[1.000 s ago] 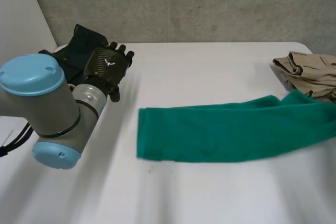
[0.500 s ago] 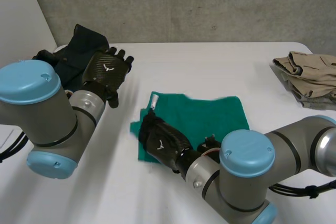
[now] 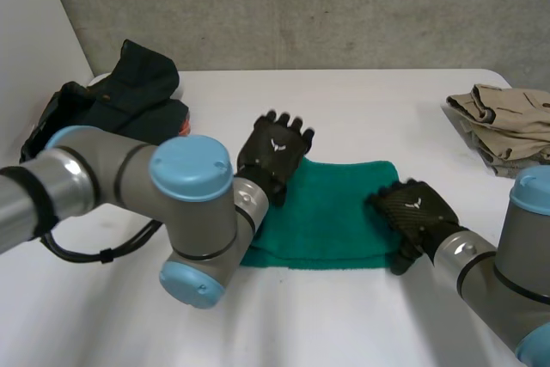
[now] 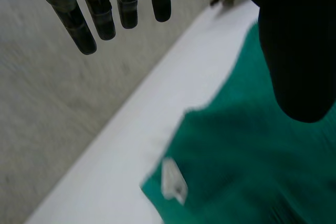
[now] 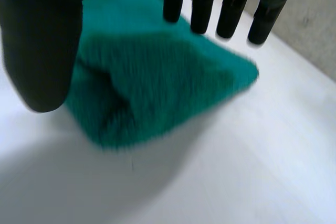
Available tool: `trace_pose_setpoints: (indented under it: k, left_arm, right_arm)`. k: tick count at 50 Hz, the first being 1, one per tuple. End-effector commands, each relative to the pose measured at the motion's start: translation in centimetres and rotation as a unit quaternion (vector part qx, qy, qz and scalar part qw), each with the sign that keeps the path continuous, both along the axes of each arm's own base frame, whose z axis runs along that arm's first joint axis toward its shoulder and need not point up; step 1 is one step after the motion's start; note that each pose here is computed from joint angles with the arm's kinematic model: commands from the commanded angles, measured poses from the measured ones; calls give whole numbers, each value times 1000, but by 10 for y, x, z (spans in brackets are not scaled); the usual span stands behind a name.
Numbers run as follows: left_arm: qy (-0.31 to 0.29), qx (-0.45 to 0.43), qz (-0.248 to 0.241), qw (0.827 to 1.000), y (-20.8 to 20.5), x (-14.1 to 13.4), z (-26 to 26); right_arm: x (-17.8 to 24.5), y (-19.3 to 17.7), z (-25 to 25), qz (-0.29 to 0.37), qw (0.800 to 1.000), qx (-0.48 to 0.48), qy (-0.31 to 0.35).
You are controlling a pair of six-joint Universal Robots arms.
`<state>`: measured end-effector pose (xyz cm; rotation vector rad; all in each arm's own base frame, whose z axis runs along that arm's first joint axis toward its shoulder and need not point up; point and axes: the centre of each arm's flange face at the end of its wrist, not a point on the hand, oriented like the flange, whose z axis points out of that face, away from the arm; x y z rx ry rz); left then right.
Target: Fold the laundry.
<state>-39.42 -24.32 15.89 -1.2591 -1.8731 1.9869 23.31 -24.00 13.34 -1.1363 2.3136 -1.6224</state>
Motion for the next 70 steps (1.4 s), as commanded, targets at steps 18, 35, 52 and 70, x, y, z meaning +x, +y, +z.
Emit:
trace_pose_setpoints:
  k: [18,35,52,70]
  left_arm:
    - [-111,65,144,981,47,66,-3]
    - [-42,21,153,987,41,89,59]
    - [57,-12,165,984,11,77,80]
    - [54,110,27,992,9,7,21]
  right_arm:
    - [-20,-9,11,-37,996,-69,50]
    - [74,33,60,206,919,-312,123]
    - [100,56,46,209,945,-249,40]
    - [44,-20,54,-30,987,79,-136]
